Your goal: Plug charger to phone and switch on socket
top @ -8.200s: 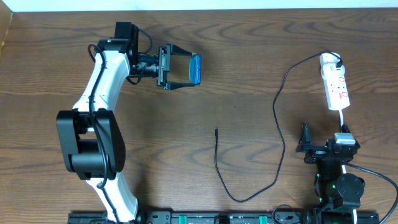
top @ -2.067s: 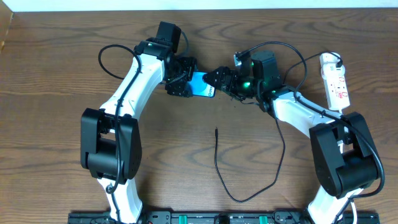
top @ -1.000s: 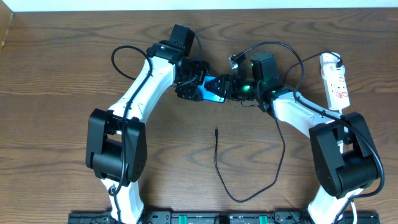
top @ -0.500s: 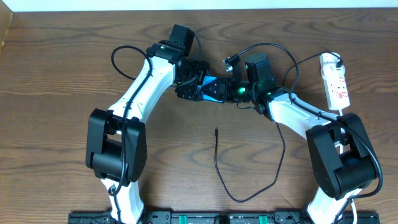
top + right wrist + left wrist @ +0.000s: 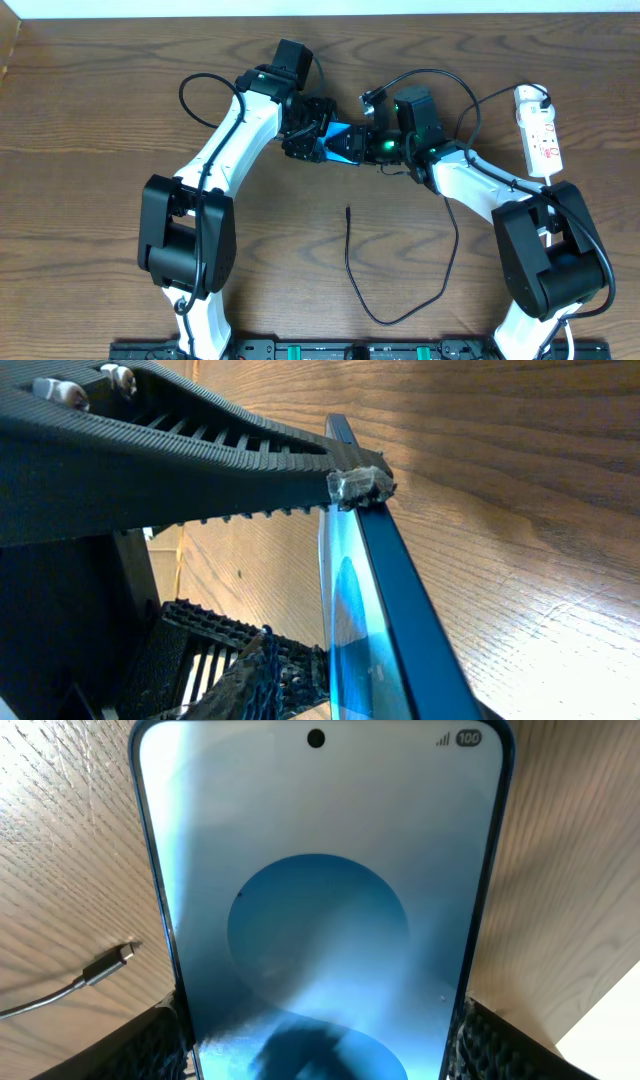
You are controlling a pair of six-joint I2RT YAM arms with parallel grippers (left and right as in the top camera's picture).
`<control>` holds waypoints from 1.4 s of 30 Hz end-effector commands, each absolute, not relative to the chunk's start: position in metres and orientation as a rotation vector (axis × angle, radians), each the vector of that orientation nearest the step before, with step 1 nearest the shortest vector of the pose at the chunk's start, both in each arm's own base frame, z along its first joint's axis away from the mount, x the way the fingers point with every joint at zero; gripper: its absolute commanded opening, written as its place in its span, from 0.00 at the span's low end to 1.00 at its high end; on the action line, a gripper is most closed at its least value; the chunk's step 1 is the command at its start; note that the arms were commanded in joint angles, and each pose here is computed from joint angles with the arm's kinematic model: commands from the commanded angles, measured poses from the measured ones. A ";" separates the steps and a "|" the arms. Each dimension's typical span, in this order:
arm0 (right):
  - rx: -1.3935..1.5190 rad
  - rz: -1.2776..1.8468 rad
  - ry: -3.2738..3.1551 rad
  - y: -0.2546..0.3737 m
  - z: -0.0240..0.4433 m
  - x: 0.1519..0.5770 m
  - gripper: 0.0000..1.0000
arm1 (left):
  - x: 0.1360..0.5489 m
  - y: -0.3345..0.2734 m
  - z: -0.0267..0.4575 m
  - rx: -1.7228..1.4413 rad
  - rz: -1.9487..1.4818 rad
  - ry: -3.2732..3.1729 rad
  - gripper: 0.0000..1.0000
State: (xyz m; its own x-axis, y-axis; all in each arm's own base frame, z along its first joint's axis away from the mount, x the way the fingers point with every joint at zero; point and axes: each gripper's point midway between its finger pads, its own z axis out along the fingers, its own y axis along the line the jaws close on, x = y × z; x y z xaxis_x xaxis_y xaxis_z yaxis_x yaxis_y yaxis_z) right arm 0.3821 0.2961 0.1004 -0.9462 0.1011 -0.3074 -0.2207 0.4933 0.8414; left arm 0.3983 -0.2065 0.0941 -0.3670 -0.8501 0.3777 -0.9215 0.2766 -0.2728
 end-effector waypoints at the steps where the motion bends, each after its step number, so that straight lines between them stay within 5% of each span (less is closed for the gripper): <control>1: -0.121 1.419 2.414 0.298 0.100 0.385 0.29 | 0.398 -0.211 0.110 1.651 0.738 -2.378 0.07; 38: -0.110 1.399 2.412 0.297 0.100 0.388 0.11 | 0.398 -0.211 0.110 1.651 0.734 -2.377 0.08; 42: -0.108 1.395 2.412 0.297 0.099 0.388 0.04 | 0.398 -0.211 0.110 1.651 0.734 -2.377 0.21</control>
State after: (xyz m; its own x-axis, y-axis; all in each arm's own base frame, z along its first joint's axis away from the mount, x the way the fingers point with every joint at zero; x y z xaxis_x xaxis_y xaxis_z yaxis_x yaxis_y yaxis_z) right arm 0.3871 0.2927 0.0965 -0.9428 0.1281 -0.3078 -0.2005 0.5197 0.8305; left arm 0.3985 -0.2065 0.0944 -0.3675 -0.8501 0.3772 -0.9211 0.2764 -0.2743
